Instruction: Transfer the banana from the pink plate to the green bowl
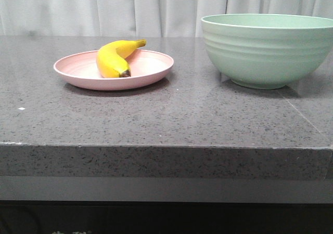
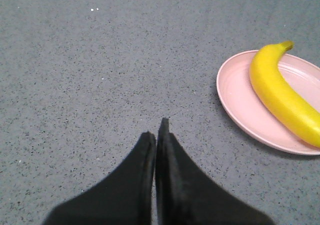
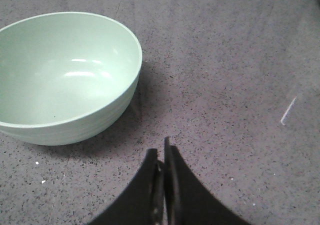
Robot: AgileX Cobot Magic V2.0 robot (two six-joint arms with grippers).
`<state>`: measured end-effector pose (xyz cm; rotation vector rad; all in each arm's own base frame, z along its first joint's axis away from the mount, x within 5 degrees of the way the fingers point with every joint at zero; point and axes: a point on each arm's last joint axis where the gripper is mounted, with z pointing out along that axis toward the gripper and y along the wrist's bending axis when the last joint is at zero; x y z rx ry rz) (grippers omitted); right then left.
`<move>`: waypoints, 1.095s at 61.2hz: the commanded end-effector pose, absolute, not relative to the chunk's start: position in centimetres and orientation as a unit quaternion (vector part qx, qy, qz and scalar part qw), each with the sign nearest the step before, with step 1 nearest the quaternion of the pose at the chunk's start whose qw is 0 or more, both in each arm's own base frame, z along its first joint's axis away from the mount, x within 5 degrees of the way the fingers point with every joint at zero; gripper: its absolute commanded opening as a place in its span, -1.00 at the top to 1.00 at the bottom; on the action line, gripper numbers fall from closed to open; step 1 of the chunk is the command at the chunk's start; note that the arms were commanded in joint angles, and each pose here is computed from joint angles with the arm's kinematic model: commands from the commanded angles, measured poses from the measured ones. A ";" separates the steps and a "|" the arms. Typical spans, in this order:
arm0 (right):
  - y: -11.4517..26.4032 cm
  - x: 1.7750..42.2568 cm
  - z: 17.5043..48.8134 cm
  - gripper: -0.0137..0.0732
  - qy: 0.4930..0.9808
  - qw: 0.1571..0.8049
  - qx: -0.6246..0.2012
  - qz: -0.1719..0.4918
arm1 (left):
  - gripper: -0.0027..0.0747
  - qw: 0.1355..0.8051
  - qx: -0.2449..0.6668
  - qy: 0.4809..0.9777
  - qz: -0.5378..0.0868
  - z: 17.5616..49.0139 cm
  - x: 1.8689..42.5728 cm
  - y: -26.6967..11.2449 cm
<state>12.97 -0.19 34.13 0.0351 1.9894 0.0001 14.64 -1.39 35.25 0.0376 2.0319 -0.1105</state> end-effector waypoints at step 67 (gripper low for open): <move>-0.3 13.5 35.4 -0.82 0.813 0.582 0.012 -0.006 | -0.54 0.379 0.149 0.898 -0.167 38.8 25.9 -14.6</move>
